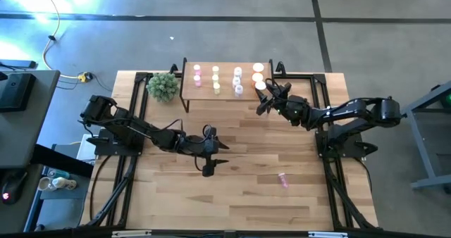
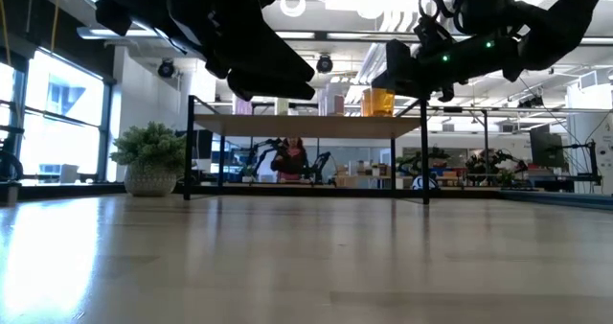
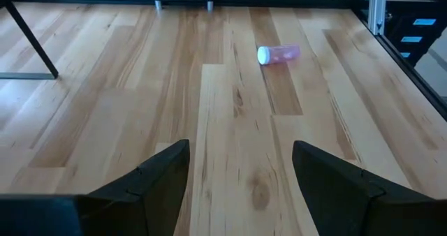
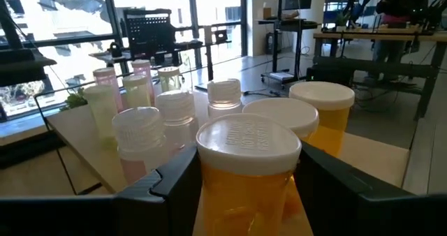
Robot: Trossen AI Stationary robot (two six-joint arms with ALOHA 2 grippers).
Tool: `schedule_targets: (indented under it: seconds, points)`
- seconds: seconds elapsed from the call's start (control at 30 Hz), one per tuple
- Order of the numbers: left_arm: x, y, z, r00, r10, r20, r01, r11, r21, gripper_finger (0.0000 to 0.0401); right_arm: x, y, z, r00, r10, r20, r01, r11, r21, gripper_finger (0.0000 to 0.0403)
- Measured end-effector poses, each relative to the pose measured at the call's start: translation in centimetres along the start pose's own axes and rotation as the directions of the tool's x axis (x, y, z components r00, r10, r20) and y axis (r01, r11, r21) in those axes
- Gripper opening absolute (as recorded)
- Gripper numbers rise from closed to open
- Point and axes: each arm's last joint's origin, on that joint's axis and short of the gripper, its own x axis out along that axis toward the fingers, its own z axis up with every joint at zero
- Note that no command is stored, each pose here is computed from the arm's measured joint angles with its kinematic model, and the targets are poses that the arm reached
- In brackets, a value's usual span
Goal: Pick and place medicine bottles onto shelf by color
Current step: Put the orange pill bottle aligned with the other orange pill bottles on the shelf
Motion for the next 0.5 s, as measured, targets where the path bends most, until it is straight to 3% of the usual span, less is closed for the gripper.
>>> schedule_targets:
  seconds: [0.5]
  points:
    - [0.01, 0.0, 0.0, 1.0, 0.0, 0.0, 0.0, 1.0, 0.0, 0.0243, -0.01, 0.14, -0.19, 0.998, 0.052, -0.02, -0.053, 0.997, -0.056, 0.0221]
